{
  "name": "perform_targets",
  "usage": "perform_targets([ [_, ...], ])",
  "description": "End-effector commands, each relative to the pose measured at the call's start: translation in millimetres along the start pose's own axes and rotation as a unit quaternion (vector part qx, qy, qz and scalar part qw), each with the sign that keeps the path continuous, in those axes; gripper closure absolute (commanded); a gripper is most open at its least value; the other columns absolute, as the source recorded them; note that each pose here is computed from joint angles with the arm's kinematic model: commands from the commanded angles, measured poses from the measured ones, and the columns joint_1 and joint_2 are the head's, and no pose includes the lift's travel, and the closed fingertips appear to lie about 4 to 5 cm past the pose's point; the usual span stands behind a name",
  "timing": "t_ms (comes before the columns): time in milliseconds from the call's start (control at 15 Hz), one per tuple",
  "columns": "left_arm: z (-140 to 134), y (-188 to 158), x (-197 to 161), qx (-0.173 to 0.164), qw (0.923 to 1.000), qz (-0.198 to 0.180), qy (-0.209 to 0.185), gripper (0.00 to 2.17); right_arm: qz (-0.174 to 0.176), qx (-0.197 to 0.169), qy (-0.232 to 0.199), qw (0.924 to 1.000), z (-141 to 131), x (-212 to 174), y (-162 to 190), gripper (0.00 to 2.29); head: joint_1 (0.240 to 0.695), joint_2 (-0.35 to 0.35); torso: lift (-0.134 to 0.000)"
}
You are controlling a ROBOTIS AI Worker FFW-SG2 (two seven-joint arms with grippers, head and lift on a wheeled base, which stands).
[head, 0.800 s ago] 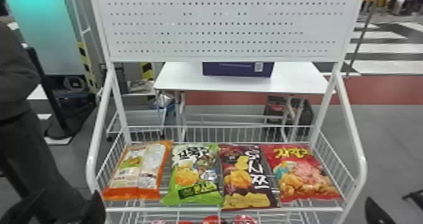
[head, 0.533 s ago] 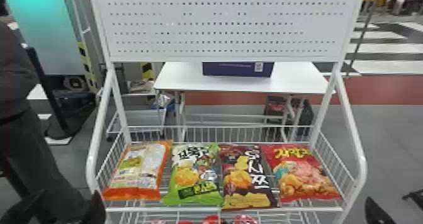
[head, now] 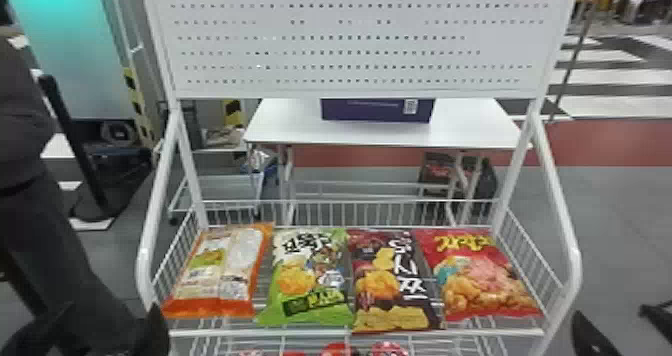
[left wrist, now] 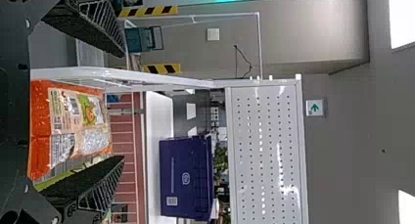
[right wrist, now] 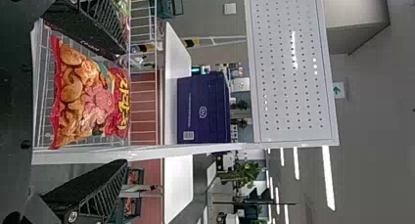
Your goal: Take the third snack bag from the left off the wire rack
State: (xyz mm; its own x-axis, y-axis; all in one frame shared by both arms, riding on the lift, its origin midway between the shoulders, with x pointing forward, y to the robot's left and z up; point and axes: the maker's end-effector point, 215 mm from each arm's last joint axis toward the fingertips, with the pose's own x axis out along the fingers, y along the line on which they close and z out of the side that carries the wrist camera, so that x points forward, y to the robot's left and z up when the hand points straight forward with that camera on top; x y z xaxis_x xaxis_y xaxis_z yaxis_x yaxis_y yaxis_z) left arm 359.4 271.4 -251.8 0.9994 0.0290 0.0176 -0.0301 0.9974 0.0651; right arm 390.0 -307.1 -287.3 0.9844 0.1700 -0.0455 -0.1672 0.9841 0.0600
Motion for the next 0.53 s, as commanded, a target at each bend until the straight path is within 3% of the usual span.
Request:
perform_targets([
  [0, -4, -9, -2, -0.001, 1.0000, -0.004, 0.003, 0.15, 0.021, 0.016, 0.024, 0.9994, -29, 38, 23, 0.10, 0.499, 0.000, 0.000],
  [200, -8, -17, -4, 0.001, 0.9999, -0.008, 0.007, 0.15, 0.052, 0.022, 0.084, 0.9948, -71, 100, 72, 0.10, 0.499, 0.000, 0.000],
  [467, -11, -17, -4, 0.002, 0.9999, -0.007, 0.010, 0.15, 0.093, 0.004, 0.157, 0.9831, -113, 159, 134, 0.10, 0.499, 0.000, 0.000],
])
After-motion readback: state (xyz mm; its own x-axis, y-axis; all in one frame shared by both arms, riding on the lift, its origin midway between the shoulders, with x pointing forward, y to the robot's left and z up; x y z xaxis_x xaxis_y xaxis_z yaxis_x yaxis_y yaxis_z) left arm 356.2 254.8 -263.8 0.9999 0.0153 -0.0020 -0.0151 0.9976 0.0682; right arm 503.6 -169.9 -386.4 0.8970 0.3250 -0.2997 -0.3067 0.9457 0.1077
